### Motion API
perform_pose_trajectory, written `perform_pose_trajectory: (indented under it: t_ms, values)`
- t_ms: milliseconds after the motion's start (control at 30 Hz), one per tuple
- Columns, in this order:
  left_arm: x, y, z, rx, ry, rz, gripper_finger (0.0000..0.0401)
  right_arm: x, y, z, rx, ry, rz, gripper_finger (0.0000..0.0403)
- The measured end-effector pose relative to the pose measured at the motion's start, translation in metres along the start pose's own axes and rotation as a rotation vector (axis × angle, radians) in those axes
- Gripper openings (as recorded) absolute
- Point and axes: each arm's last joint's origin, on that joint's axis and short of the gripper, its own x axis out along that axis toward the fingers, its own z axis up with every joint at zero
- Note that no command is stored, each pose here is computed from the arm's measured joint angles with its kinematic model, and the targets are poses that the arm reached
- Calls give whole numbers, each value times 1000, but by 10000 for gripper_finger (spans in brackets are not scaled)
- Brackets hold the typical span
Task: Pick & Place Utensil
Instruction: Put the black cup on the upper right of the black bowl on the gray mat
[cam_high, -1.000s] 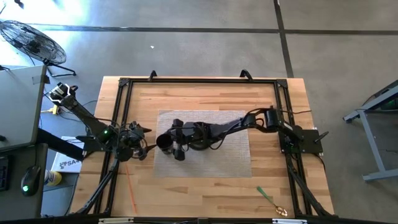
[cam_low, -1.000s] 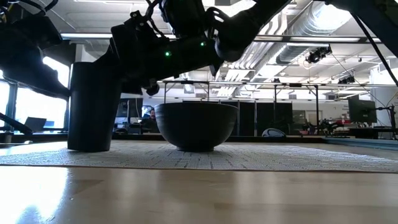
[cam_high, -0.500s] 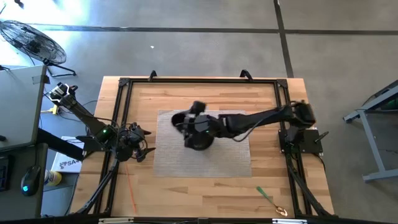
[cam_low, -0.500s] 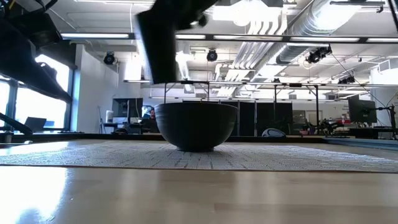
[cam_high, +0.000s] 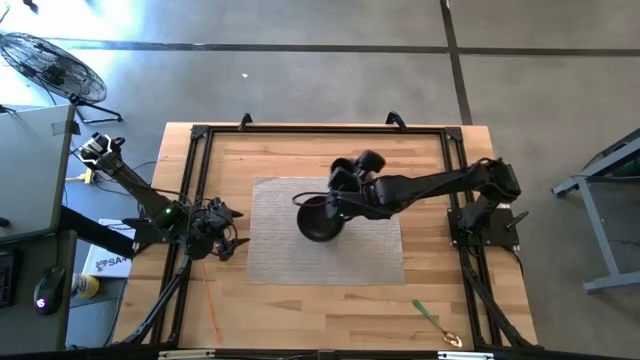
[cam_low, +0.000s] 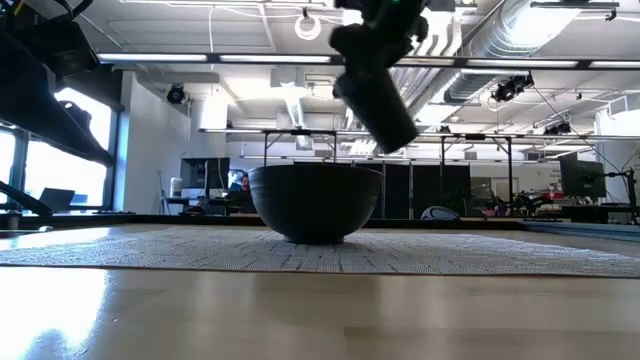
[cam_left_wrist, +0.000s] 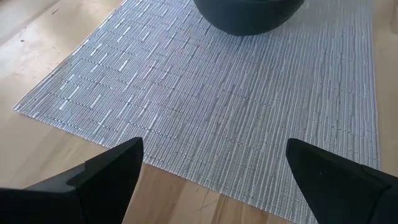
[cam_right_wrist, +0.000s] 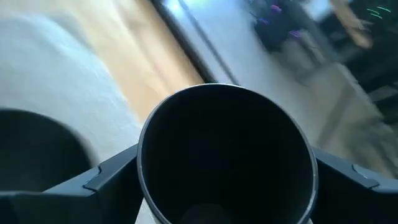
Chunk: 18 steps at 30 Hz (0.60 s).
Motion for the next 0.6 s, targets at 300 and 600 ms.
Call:
perform_pose_trajectory:
  t_ms: [300, 600]
  values:
    - [0, 0, 0, -5, -1, 0, 389, -2, -19, -25, 236, 97, -211, 342]
    - [0, 0, 0, -14, -2, 3, 389, 18, -25, -54, 436, 167, -308, 342]
